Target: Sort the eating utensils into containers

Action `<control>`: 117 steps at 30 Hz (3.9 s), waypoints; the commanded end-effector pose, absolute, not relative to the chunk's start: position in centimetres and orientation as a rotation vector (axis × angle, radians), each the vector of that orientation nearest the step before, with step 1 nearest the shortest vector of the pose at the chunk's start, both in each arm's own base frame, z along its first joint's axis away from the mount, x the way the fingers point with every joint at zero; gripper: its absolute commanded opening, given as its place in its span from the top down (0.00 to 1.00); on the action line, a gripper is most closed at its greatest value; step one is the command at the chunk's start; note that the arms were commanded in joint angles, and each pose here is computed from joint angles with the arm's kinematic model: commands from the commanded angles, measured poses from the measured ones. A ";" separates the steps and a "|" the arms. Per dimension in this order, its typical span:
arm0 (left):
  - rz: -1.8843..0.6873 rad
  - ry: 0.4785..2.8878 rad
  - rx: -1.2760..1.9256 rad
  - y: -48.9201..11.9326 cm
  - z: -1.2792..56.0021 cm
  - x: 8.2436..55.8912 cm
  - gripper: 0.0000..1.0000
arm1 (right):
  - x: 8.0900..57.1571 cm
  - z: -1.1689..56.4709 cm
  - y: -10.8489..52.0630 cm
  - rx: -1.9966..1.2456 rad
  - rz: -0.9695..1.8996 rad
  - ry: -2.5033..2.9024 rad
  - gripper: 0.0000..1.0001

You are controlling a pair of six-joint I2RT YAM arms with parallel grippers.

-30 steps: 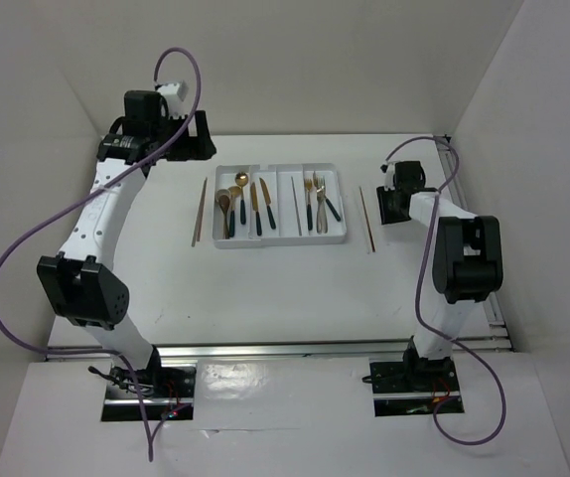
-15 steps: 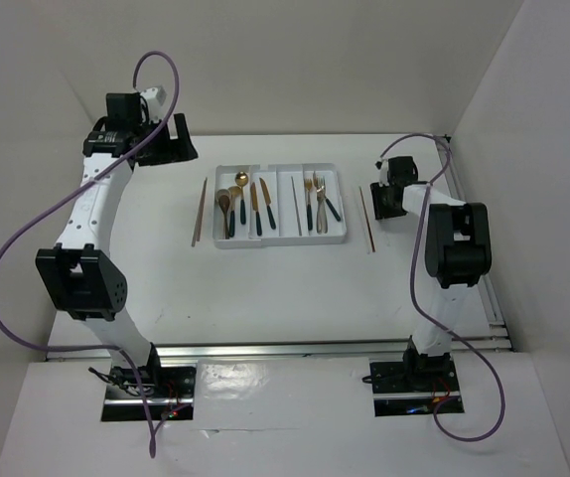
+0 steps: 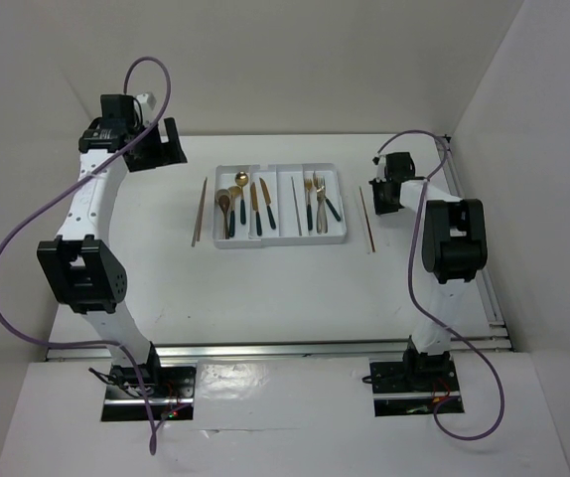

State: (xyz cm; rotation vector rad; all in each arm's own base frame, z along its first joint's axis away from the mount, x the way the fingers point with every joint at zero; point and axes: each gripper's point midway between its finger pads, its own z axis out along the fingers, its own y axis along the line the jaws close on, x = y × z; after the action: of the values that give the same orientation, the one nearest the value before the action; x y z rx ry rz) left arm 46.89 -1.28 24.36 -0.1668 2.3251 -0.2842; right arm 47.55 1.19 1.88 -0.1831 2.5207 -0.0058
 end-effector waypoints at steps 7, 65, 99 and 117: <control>-0.315 2.297 -0.213 -0.6 25.2 48.1 0.01 | 42.2 -0.9 1.7 -0.209 0.037 2.693 1.00; 0.133 2.079 -0.371 1.5 27.9 43.8 0.00 | 50.6 10.8 28.4 0.022 0.866 2.480 0.74; -0.056 2.154 -0.008 -5.8 25.2 47.9 0.00 | 40.9 10.5 5.1 -0.320 0.137 2.431 0.54; -0.039 2.167 -0.022 -5.2 25.0 48.2 0.00 | 43.5 5.9 4.3 -0.283 0.127 2.517 0.60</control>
State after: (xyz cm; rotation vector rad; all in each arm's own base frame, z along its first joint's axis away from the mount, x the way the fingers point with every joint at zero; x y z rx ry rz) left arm 47.32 -5.23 22.77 -0.0226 2.2244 -0.0275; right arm 40.68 3.83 4.16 -0.2620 2.6078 0.1523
